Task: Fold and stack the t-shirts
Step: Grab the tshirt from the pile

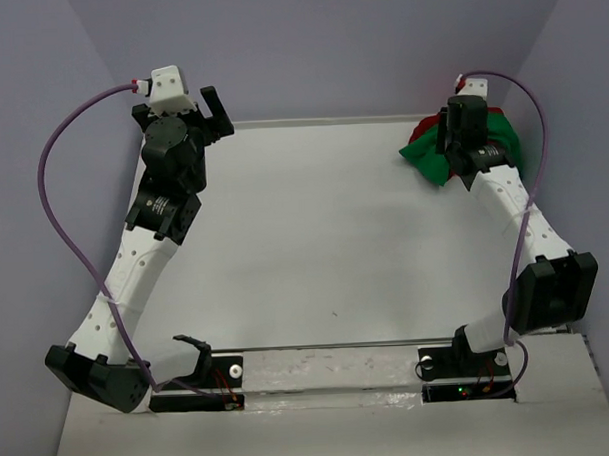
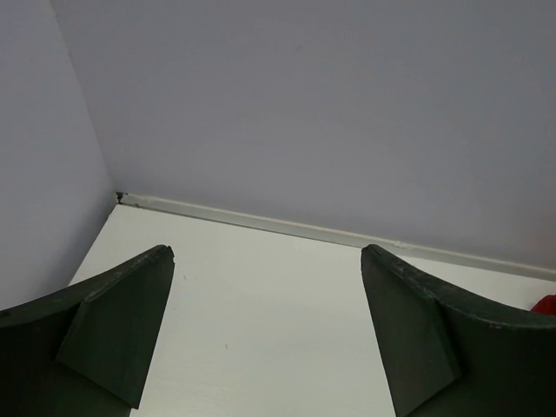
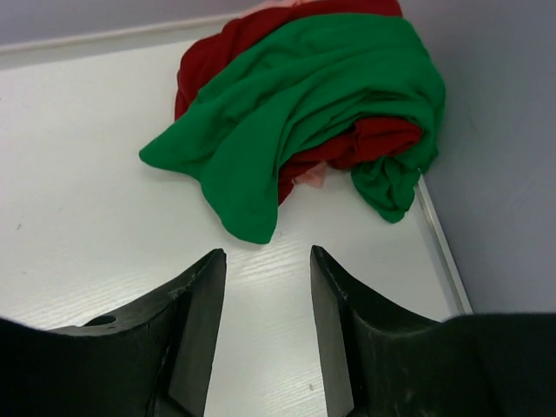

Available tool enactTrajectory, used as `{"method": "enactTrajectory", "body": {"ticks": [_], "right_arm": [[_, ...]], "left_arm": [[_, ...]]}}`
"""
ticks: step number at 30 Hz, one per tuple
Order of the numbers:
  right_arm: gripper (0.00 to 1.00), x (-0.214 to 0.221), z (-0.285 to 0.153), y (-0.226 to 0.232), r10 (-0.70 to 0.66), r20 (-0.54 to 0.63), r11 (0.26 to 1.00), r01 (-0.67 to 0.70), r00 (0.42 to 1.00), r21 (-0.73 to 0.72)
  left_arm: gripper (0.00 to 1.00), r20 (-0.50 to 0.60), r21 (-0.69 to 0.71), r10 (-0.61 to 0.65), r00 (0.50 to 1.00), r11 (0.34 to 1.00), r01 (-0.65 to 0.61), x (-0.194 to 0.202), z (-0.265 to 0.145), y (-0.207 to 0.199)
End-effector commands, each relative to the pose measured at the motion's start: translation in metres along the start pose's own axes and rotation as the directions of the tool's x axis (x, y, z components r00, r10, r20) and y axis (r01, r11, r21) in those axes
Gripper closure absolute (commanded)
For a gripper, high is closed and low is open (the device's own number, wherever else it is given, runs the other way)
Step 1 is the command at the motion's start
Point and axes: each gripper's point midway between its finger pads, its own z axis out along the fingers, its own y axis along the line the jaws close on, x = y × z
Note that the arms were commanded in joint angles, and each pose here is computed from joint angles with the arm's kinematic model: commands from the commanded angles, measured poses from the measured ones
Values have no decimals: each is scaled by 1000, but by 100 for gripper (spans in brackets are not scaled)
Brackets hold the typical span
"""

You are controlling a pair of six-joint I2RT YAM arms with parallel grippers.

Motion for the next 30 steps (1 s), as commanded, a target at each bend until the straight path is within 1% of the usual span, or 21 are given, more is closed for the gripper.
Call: {"method": "enactTrajectory", "body": {"ticks": [1,3,7,12,13,16,18,19,22,23,25,26,27,30], "right_arm": [[50,14,10,0,58,-36,998,-56,998,42],[47,32,19,3,62,-76,997,-58,995,54],[38,55,25,9,74,-114,996,-69,991,48],[38,88,38,15,93,-165,995,-87,982,42],[39,98,43,20,92,-190,996,-88,978,29],[40,101,51,21,100,-198,995,-96,975,32],[41,100,58,19,119,-205,993,-116,971,25],[41,98,61,16,128,-201,992,-125,971,28],[41,96,68,8,135,-200,991,-130,970,39],[41,96,69,9,132,-201,991,-129,971,31],[41,94,73,3,141,-196,990,-137,970,35],[41,93,73,5,138,-197,990,-136,971,26],[41,90,75,1,144,-192,990,-141,971,32],[41,89,79,1,143,-193,990,-142,971,17]], "left_arm": [[1,74,24,-57,996,998,55,-31,-4,-6],[1,72,28,-56,996,998,54,-32,-2,-8],[1,72,31,-57,996,998,55,-35,-2,-9],[1,75,27,-74,994,997,72,-37,-1,-9],[1,73,29,-78,994,997,76,-37,-1,-10],[1,61,14,-68,996,998,68,-34,3,-10],[1,56,-32,-49,997,998,51,-31,9,-4],[1,50,-77,-23,998,997,27,-27,14,2],[1,60,-143,5,998,990,4,-32,19,12],[1,48,-166,16,999,986,-7,-30,21,17],[1,32,-203,4,999,979,3,-30,30,28],[1,7,-215,-4,1000,977,6,-22,36,30],[1,13,-226,-16,1000,974,18,-26,39,33],[1,-4,-242,-24,1000,970,22,-20,46,37]]}}
